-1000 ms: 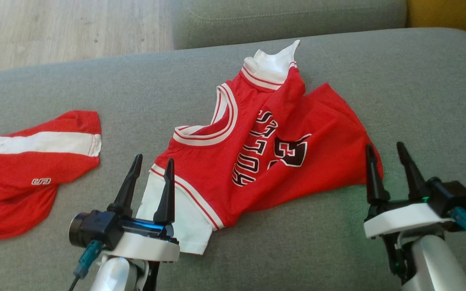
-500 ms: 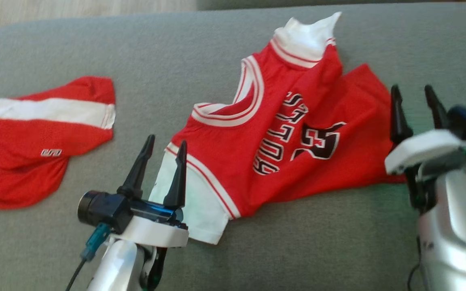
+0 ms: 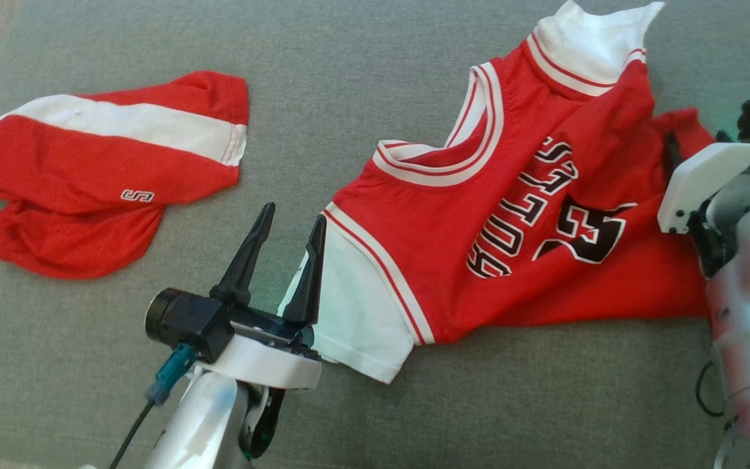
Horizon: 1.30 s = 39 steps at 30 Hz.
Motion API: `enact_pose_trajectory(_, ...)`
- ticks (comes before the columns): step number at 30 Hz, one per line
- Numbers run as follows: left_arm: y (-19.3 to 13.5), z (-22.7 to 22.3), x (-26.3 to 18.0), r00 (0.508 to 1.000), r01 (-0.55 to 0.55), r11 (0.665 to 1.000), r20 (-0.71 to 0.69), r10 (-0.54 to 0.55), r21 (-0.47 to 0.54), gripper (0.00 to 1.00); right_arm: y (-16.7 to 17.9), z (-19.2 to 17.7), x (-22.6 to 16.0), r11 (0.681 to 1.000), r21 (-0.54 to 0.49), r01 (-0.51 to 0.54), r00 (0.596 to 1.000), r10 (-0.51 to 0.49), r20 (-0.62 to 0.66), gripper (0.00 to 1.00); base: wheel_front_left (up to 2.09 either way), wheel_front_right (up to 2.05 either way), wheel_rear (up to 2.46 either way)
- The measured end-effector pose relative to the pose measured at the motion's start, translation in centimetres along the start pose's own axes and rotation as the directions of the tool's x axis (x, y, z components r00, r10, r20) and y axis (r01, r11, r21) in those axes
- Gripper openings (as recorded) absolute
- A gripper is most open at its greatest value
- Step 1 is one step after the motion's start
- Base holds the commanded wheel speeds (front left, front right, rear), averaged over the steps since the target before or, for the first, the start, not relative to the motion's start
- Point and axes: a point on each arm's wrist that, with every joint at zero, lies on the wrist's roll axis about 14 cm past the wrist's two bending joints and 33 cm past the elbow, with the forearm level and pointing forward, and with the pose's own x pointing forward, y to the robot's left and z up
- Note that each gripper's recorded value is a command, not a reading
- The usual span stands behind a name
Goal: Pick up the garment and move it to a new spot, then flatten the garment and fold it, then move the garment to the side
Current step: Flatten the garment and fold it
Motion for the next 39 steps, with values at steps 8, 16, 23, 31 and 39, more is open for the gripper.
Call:
enact_pose_trajectory(8,0.3,0.1,-0.3,1.000,-0.012,1.000,0.001,0.012,-0.006,1.00,0.7,0.6,0.4,1.000,-0.016,-0.022,1.000,0.022,-0.007,0.00,0.00,0.00,0.00)
enact_pose_trajectory(16,-0.9,1.3,-0.2,0.999,0.018,1.000,0.037,-0.018,-0.004,1.00,-3.6,5.3,-2.2,0.997,0.044,0.059,0.975,-0.067,0.212,0.00,0.00,0.00,0.00)
enact_pose_trajectory(23,-1.9,1.9,-0.6,0.998,0.035,0.999,0.056,-0.035,-0.011,1.00,-6.3,10.2,-6.7,0.991,0.085,0.102,0.895,-0.129,0.427,0.00,0.00,0.00,0.00)
enact_pose_trajectory(31,-2.4,2.4,-0.8,0.996,0.045,0.999,0.073,-0.044,-0.013,1.00,-9.6,11.8,-10.6,0.979,0.103,0.178,0.826,-0.206,0.525,0.00,0.00,0.00,0.00)
enact_pose_trajectory(39,-0.9,0.9,-0.5,0.999,0.004,1.000,0.032,-0.003,-0.017,1.00,-9.0,13.6,-7.7,0.980,0.021,0.197,0.855,-0.183,0.486,0.00,0.00,0.00,0.00)
